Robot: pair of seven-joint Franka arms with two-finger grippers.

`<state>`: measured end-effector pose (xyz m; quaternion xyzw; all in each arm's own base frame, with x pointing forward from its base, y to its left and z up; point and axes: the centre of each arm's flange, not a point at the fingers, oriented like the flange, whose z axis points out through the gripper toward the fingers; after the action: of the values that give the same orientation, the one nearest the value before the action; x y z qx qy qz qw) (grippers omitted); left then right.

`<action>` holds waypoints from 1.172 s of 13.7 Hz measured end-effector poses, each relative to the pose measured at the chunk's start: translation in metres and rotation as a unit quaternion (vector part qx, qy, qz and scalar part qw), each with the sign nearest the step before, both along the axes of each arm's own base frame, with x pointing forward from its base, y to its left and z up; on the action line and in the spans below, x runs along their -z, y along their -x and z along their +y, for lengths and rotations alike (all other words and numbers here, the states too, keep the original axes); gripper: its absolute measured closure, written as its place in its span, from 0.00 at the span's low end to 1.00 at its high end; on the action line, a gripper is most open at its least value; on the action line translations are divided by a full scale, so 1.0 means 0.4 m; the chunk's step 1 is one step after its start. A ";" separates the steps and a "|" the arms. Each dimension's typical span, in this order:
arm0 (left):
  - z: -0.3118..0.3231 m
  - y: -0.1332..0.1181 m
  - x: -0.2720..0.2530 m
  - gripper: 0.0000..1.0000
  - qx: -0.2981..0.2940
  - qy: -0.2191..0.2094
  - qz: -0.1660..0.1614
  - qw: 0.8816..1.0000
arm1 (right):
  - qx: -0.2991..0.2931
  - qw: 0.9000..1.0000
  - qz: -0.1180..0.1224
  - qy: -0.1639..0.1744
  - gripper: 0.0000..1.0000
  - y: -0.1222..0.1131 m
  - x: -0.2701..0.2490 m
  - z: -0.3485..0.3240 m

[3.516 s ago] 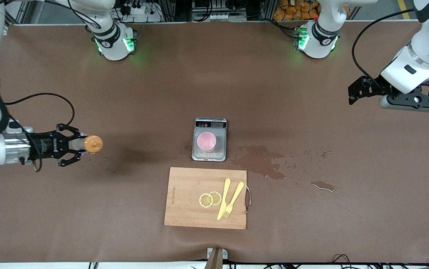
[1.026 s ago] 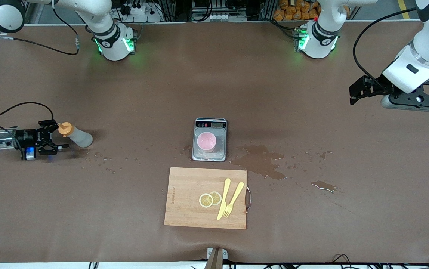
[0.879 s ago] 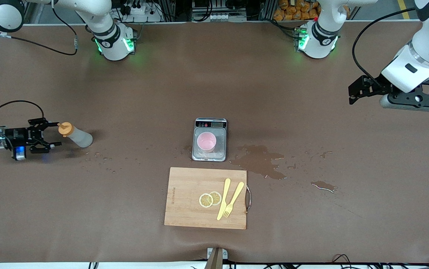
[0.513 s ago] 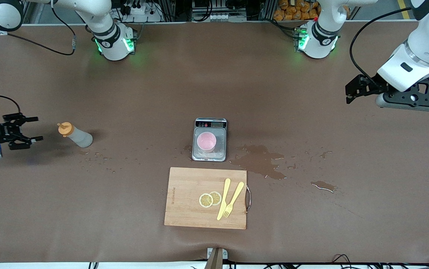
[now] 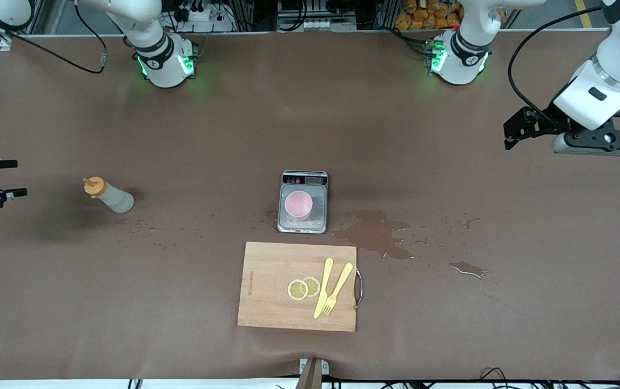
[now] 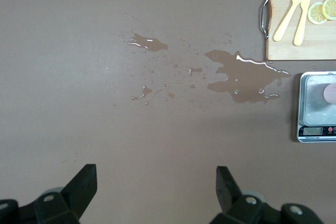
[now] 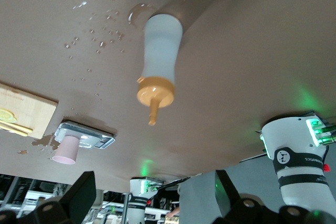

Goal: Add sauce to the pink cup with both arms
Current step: 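Open the right gripper and withdraw it from the bottle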

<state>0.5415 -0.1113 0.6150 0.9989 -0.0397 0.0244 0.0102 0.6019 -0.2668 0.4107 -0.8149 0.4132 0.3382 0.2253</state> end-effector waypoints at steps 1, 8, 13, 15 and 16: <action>0.000 0.000 0.000 0.00 0.002 0.000 0.000 1.000 | -0.010 1.000 -0.008 0.007 0.00 -0.009 -0.032 0.033; -0.001 0.000 -0.001 0.00 0.011 0.000 -0.001 1.000 | -0.109 0.993 -0.040 0.034 0.00 -0.089 -0.147 0.348; -0.001 0.002 -0.006 0.00 0.011 0.000 -0.002 1.000 | -0.180 0.973 -0.087 0.111 0.00 -0.096 -0.303 0.608; 0.000 0.003 -0.006 0.00 0.011 0.000 -0.002 1.000 | -0.190 0.963 -0.119 0.151 0.00 -0.077 -0.387 0.670; 0.000 0.003 -0.006 0.00 0.011 0.000 -0.002 1.000 | -0.187 0.958 -0.141 0.166 0.00 -0.071 -0.427 0.680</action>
<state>0.5403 -0.1114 0.6174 0.9983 -0.0504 0.0261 0.0100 0.6302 0.0054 0.5817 -0.9432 0.2674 0.1823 0.0755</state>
